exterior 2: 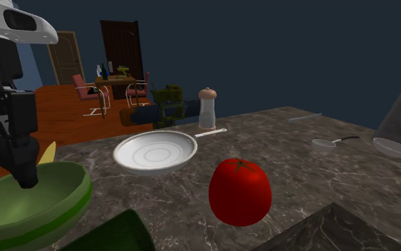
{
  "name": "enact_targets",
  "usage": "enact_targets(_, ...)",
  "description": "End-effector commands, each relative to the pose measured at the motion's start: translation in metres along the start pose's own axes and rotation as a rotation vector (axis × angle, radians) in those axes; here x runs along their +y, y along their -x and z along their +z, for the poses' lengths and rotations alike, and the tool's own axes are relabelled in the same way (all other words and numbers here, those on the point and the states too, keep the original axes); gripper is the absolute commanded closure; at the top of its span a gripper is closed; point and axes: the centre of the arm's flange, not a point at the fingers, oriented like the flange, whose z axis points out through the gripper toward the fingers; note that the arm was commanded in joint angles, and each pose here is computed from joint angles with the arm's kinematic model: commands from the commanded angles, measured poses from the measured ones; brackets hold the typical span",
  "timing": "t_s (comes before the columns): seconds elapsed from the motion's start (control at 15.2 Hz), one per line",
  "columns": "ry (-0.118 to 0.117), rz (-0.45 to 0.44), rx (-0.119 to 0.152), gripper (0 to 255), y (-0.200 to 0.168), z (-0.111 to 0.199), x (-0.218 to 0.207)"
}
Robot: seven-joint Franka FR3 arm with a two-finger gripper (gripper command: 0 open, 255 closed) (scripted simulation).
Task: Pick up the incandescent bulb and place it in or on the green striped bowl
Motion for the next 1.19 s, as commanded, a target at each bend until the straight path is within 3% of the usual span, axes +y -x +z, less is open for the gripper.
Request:
enact_targets(0.0,0.000,0.000,0.000,255,0.000,0.000,0.000)
enact_targets(0.07,0.000,0.000,0.000,0,0.000,0.000,0.000)
enact_targets(0.4,0.000,0.000,0.000,0,0.000,0.000,0.000)
enact_targets(0.66,0.000,0.000,0.000,0,0.000,-0.050,0.000)
enact_targets(1.12,0.000,0.000,0.000,0,0.000,-0.050,0.000)
